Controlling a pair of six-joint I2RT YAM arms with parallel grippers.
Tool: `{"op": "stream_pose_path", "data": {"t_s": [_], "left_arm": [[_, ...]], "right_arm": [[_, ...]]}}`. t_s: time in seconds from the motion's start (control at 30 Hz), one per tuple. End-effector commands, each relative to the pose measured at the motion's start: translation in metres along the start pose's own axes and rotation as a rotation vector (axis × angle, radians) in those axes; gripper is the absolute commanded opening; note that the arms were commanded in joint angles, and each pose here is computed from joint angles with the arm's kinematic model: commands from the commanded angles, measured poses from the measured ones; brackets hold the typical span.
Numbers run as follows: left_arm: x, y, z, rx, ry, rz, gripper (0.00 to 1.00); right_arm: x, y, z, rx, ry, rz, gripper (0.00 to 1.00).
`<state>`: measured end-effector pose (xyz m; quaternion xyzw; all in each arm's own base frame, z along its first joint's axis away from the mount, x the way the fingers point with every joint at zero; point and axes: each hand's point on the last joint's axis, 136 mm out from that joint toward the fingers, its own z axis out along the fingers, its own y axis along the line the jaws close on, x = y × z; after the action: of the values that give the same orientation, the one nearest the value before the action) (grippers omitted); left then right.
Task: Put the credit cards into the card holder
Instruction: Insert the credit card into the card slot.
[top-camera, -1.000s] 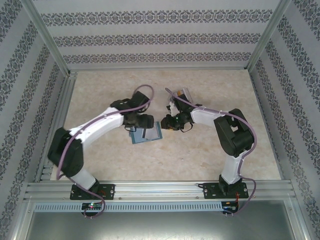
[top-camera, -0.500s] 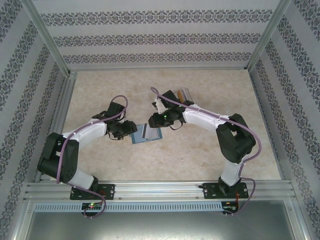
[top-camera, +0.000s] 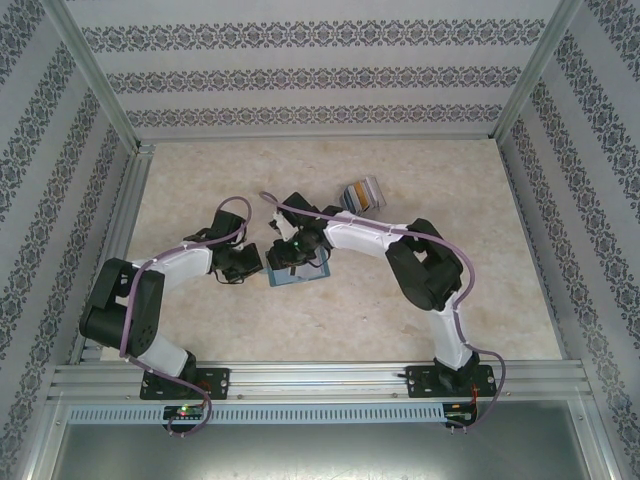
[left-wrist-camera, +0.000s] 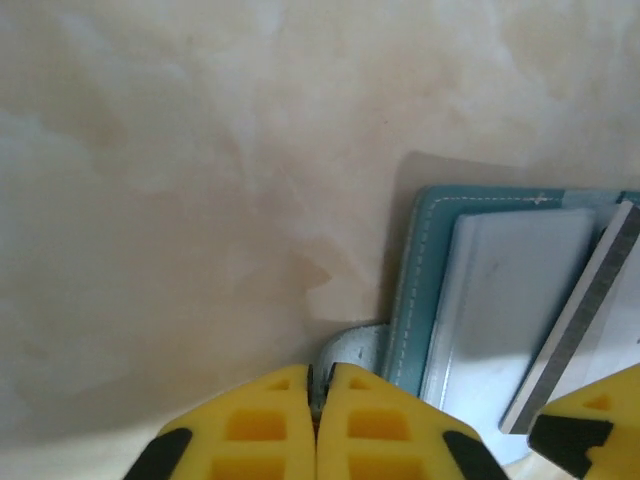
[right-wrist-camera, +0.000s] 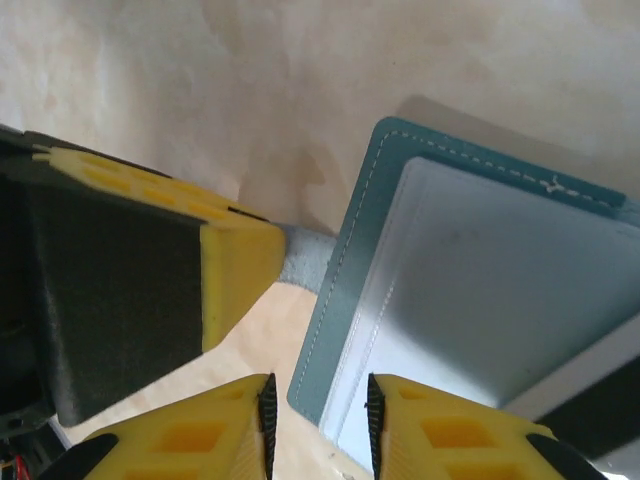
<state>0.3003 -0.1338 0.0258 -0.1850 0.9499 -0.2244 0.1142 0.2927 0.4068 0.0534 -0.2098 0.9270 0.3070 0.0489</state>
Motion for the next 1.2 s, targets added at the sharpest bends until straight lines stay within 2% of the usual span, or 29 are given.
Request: {"op": "stream_pose_path", "data": {"t_s": [0.0,0.3,0.8,1.07,1.17], "left_arm": [[-0.005,0.001,0.002,0.01,-0.014,-0.005,0.0],[-0.009,0.001,-0.003,-0.003,-0.02,0.008,0.0],[-0.011,0.005,-0.004,-0.008,-0.02,0.006,0.0],[-0.013,0.005,-0.005,-0.007,-0.022,0.006,0.0],[-0.013,0.003,-0.006,-0.003,-0.02,0.009,0.0]], "right_arm": [[-0.001,0.002,0.001,0.045,0.015,-0.006,0.33],[0.017,-0.025,0.008,0.136,0.09,0.004,0.33],[0.022,-0.069,-0.029,0.278,0.075,0.018,0.33],[0.024,-0.075,-0.04,0.321,0.07,0.01,0.33],[0.021,-0.067,-0.044,0.29,0.057,0.004,0.33]]}}
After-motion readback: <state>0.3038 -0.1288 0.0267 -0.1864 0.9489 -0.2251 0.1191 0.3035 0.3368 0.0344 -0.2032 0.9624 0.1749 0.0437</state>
